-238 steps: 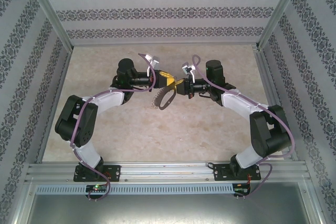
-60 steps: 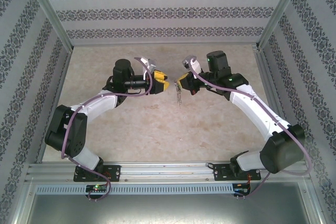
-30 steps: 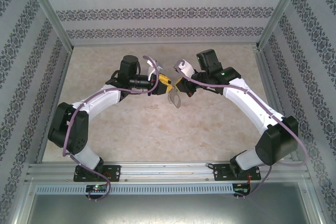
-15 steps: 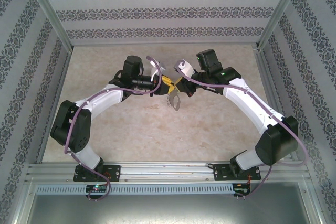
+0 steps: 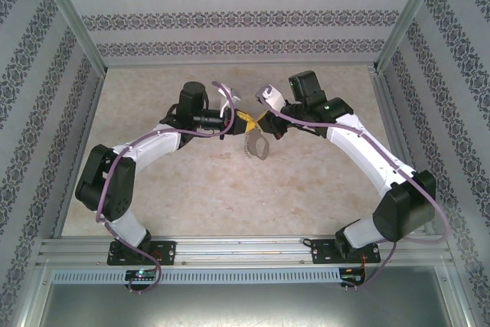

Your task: Put the keys on the keyring

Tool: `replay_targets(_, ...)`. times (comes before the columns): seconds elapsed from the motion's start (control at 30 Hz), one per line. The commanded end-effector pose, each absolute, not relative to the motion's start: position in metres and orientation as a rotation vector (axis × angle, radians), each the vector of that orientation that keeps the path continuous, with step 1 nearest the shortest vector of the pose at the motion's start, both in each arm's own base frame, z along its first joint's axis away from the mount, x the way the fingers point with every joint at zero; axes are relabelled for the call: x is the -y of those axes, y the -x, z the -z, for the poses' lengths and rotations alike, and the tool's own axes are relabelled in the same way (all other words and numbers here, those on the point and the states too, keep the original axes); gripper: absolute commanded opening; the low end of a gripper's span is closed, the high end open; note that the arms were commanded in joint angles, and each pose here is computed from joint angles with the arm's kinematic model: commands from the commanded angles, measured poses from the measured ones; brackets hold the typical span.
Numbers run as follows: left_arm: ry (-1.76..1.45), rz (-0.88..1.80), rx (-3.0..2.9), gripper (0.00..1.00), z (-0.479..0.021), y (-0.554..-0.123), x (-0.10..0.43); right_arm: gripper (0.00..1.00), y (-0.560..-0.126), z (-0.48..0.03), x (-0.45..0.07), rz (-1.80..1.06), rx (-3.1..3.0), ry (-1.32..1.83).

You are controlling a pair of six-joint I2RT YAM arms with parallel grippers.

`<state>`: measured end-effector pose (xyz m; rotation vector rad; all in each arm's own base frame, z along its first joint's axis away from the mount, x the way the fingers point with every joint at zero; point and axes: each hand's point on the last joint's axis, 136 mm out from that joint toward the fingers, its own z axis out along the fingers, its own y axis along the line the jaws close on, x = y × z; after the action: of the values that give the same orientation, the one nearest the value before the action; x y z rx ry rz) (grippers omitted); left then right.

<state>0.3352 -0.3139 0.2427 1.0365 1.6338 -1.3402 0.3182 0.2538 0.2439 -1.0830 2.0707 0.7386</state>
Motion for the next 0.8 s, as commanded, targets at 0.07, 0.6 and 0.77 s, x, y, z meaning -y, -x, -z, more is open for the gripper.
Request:
replay_targets(0.07,-1.045,1.327,-1.488,0.00,-0.264,-0.330,0.320,0.39,-0.331,-0.280,-0.239,-0.789,-1.975,0.873)
replay_targets(0.6,-0.959,1.320,-1.408,0.00,-0.275,-0.336,0.318,0.25,-0.315,-0.227,-0.245,-0.903,-2.015,0.617)
replay_targets(0.77,-0.955,1.318,-1.410,0.00,-0.274,-0.335,0.318,0.24,-0.309,-0.228,-0.259,-0.926,-2.004,0.655)
